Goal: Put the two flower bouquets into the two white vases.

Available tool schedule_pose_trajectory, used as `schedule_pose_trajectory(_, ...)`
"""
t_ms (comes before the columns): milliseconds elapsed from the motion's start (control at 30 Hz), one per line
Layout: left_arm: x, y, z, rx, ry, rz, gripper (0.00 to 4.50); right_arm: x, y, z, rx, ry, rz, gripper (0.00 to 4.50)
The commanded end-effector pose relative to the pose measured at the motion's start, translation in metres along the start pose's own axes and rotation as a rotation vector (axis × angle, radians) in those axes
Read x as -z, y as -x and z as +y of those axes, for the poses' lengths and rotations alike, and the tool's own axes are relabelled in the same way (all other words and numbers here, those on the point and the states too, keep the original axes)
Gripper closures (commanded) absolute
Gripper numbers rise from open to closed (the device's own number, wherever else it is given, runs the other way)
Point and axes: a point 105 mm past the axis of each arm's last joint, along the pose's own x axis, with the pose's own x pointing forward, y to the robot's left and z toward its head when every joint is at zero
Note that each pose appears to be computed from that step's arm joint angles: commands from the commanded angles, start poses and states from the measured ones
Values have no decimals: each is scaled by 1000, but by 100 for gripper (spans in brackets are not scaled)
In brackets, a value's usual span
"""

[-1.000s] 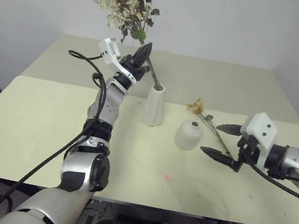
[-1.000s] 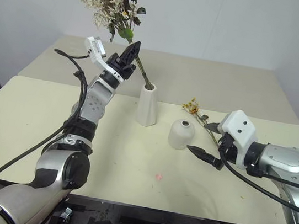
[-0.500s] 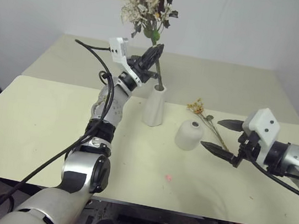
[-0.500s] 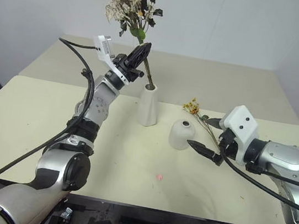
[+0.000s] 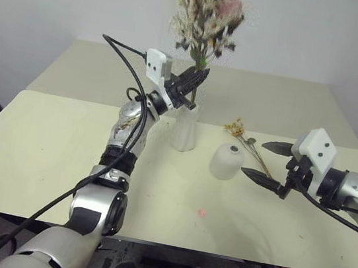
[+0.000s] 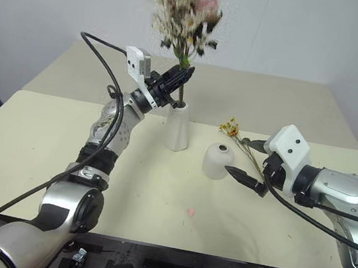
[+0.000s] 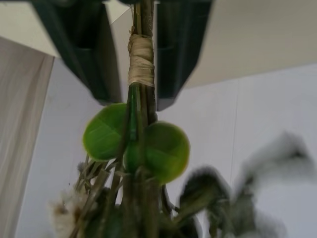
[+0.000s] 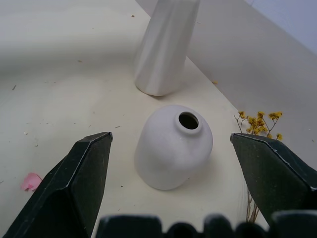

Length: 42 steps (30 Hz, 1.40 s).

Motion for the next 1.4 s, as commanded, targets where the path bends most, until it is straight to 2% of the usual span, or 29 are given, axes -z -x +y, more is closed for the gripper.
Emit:
schedule_pose_trajectory(33,-16,-3,-5,20,-73,-36,208,-12,4,-4,26,46,-41,0)
schedule_pose_trajectory(200,-19,6,-4,38,-85,-2,46,-10,6,-3,32,43,-35,0)
schedule_pose_trajectory(267,-22,14,-7,84,-87,-14,5,-10,7,-3,34,41,-36,0)
schedule_pose_trajectory(567,-35,33,-8,106,-94,-16,5,-9,5,-5,28,43,-35,0)
schedule_pose_trajectory(700,-55,55,-4,109,-97,-10,5,-7,7,-6,38,37,-24,0)
schedule_pose_trajectory(833,-69,83,-12,191,-214,124,5,-2,13,-13,48,5,18,0)
schedule_pose_trajectory(900,-74,99,-18,241,-292,203,5,7,13,-21,62,-24,82,0)
schedule_pose_trajectory(967,-81,114,-21,255,-300,256,5,16,10,-32,83,-53,140,0)
schedule_pose_trajectory(1200,-75,156,-37,318,-305,457,5,42,-27,-75,118,-149,302,0)
schedule_pose_trajectory(1400,-60,187,-47,368,-367,657,5,66,-70,-100,125,-225,443,0)
